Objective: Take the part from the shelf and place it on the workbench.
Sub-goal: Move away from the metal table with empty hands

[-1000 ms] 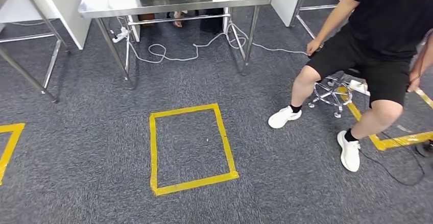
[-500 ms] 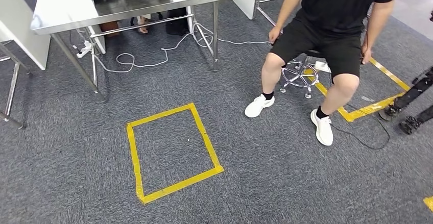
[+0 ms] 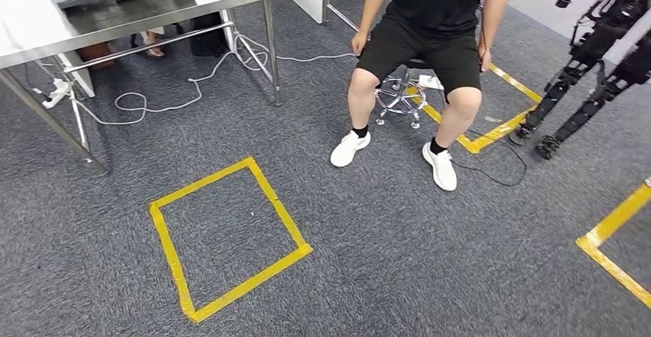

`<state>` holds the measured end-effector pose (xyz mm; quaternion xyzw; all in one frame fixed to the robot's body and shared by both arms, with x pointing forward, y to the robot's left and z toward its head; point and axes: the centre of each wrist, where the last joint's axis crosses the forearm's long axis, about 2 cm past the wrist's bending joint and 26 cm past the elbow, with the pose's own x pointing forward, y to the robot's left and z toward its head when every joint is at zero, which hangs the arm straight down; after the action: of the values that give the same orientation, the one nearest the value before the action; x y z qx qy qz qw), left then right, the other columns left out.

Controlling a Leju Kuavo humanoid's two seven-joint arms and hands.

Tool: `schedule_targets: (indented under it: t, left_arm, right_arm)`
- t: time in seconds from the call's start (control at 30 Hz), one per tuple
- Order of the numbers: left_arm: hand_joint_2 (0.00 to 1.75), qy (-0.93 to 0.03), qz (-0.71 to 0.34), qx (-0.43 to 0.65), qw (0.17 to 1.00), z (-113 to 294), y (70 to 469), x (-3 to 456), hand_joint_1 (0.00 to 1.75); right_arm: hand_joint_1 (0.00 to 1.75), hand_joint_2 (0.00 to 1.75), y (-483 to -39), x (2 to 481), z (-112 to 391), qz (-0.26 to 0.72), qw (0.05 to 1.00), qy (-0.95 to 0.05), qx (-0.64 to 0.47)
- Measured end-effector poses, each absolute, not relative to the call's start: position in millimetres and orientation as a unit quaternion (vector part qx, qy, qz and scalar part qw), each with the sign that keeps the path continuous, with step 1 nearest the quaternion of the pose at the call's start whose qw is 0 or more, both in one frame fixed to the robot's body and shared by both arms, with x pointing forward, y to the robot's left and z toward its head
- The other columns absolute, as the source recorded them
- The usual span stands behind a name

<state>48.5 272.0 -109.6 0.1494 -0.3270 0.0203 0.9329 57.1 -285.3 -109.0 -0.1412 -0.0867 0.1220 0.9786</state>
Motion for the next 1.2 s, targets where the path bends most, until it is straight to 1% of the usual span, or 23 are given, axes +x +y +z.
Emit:
schedule_targets:
  t: [1.2]
  left_arm:
    - [0.00, -0.316, 0.026, 0.161, 0.935, -109.5, 272.7, 48.3, 0.00]
  right_arm:
    - [0.00, 0.00, -285.7, 59.0, -108.7, 0.132, 0.977, -0.086, -0.143]
